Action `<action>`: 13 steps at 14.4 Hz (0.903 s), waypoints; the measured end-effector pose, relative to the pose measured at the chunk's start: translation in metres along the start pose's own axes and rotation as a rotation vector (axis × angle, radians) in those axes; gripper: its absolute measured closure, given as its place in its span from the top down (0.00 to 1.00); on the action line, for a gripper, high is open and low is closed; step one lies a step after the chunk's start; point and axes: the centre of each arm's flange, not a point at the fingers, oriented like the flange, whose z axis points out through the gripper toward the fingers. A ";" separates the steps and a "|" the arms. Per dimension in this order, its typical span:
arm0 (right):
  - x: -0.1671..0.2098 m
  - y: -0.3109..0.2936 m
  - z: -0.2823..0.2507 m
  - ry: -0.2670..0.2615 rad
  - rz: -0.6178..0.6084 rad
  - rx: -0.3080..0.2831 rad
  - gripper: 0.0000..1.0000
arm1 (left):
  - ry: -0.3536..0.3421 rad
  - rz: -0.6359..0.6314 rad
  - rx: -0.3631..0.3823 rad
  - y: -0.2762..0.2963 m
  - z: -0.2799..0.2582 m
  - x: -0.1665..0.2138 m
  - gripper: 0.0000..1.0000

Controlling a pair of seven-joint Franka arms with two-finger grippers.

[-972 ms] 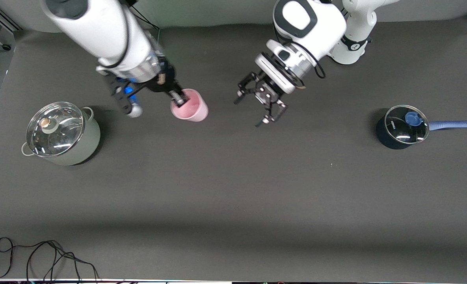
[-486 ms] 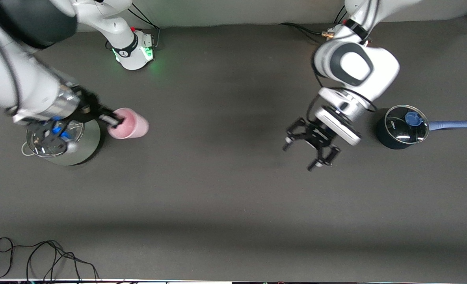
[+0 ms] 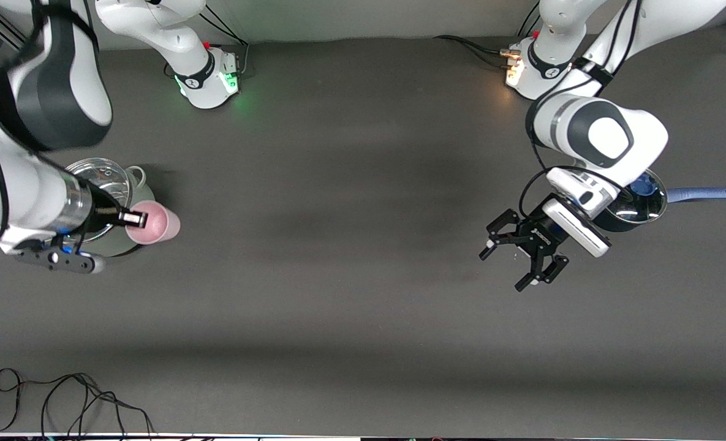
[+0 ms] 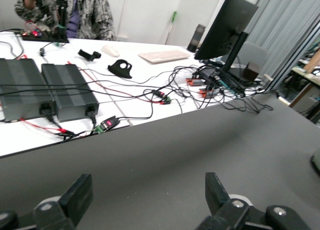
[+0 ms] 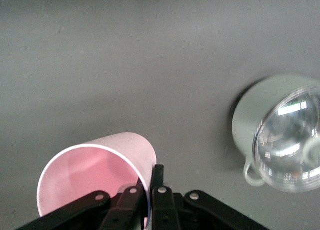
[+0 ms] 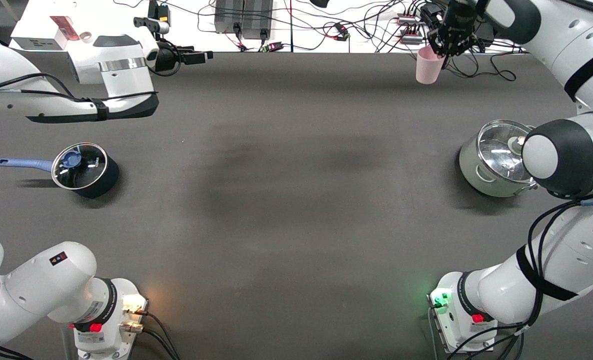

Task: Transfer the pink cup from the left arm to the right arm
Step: 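Lower the cup with the right gripper while the left gripper retracts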

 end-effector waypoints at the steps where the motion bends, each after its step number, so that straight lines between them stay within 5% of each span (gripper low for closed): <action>1: 0.009 0.011 0.018 0.017 -0.014 0.001 0.04 | 0.008 -0.001 -0.015 -0.006 -0.002 0.001 1.00; 7: 0.033 0.027 0.132 0.141 -0.040 0.009 0.04 | 0.027 0.006 -0.160 -0.041 -0.013 0.003 1.00; 10: 0.038 0.028 0.181 0.174 -0.039 0.001 0.04 | -0.109 -0.053 -0.285 -0.068 -0.026 0.015 1.00; 13: 0.039 0.030 0.214 0.202 -0.038 -0.005 0.04 | -0.207 -0.110 -0.321 -0.087 -0.048 0.038 1.00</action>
